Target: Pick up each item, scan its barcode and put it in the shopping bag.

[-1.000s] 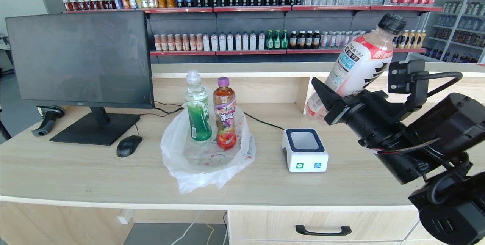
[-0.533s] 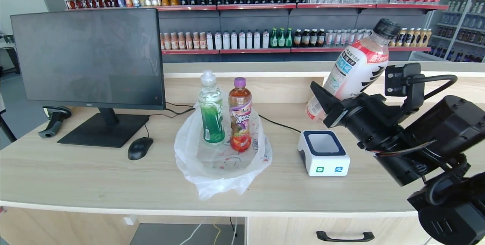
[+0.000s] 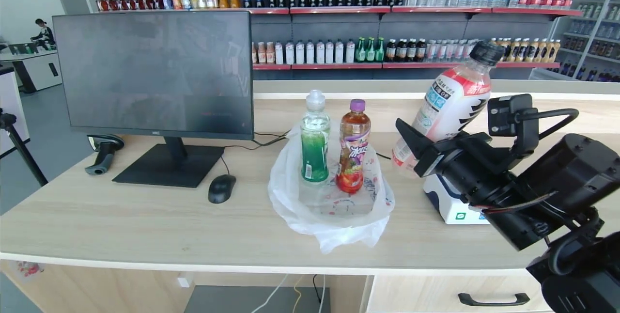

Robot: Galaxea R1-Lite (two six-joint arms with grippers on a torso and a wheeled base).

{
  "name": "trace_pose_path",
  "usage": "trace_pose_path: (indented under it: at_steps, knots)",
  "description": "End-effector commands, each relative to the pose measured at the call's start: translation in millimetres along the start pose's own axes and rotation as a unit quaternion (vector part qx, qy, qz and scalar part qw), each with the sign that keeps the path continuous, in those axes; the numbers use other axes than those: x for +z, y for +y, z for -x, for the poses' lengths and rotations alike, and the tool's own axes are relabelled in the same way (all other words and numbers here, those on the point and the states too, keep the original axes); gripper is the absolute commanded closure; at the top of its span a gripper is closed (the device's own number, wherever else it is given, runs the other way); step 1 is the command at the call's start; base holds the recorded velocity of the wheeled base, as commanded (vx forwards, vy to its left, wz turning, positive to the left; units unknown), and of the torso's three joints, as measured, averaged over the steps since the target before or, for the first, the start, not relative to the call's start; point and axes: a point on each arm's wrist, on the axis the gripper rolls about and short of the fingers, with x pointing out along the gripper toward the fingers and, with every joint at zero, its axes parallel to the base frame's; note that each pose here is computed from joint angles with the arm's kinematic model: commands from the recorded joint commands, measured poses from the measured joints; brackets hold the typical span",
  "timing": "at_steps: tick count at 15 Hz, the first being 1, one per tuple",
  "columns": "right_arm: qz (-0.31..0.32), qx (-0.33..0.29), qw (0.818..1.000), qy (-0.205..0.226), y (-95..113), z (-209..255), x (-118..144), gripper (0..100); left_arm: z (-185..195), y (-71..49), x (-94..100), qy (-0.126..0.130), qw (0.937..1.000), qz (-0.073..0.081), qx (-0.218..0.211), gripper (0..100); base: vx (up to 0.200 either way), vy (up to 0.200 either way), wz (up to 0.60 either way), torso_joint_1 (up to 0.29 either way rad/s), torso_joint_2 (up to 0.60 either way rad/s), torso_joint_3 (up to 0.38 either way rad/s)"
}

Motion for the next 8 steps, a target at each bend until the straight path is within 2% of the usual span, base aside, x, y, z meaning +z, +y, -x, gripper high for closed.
trace_pose_path:
  at_steps: [1, 4, 7, 8]
  knots:
    - [0.000, -0.001, 1.000, 0.001, -1, 3, 0, 100, 0, 0.0, 0.0, 0.000, 1.0000, 0.000, -0.001, 0, 0.000, 0.000, 0.00, 0.000, 0.00, 0.000]
    - [-0.006, 0.018, 1.000, 0.004, 11, 2, -2, 100, 0, 0.0, 0.1, -0.001, 1.0000, 0.002, 0.000, 0, 0.000, 0.000, 0.00, 0.000, 0.00, 0.000]
    - [-0.011, 0.033, 0.999, 0.005, 20, 4, -1, 100, 0, 0.0, 0.3, -0.002, 1.0000, -0.001, 0.000, 0, 0.000, 0.000, 0.60, 0.004, 0.00, 0.004]
    - [-0.011, 0.033, 0.999, 0.007, 20, 6, -1, 100, 0, 0.0, 0.3, -0.002, 1.0000, -0.001, 0.000, 0, 0.000, 0.000, 0.00, 0.000, 0.00, 0.000]
